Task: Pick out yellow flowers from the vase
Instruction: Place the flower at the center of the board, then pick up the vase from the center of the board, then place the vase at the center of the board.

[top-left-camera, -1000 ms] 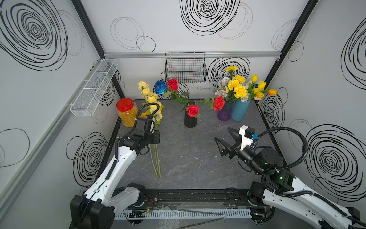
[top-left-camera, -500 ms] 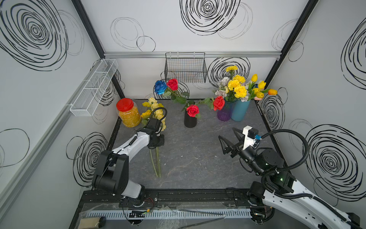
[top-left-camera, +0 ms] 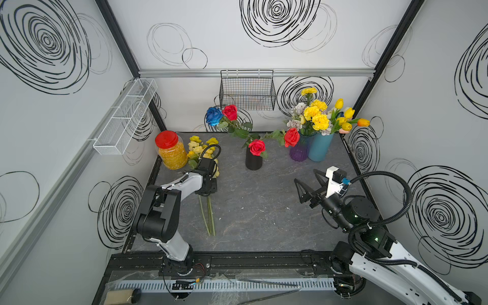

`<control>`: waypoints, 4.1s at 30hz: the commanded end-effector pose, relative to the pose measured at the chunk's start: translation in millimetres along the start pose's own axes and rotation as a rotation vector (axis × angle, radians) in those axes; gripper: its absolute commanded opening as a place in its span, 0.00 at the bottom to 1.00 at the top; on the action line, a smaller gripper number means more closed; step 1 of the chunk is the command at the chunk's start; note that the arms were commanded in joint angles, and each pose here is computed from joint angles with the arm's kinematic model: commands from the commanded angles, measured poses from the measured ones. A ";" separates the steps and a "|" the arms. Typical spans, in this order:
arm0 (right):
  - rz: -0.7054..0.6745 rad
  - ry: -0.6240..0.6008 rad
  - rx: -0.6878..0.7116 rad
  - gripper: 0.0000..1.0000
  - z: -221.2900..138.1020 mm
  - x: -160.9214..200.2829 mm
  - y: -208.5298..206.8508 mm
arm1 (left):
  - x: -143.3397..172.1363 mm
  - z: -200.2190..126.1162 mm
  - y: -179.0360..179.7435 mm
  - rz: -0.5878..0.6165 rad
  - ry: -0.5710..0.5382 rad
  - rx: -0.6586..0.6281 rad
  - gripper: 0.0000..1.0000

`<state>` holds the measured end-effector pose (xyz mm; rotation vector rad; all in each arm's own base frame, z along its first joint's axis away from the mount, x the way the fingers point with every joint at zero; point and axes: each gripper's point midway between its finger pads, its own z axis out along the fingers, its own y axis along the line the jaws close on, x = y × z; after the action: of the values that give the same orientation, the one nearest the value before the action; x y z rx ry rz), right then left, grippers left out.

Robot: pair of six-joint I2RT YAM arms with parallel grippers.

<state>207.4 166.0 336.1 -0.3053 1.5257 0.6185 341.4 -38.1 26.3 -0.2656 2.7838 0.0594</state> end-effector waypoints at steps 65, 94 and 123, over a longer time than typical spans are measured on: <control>0.032 -0.132 0.115 1.00 -45.6 -35.7 -30.9 | -151.4 -112.1 -253.3 0.273 -1.039 0.508 0.96; 0.034 -0.124 0.133 1.00 -50.5 -31.7 -35.4 | -181.9 -95.9 -270.3 0.332 -1.024 0.474 0.77; 0.027 -0.128 0.166 1.00 -59.9 -33.2 -42.5 | -269.6 -55.4 -147.5 0.202 -1.006 0.297 0.71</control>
<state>184.6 98.9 349.3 -0.1379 1.4671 0.5321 589.7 -138.8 169.1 0.0903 1.7885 -0.1286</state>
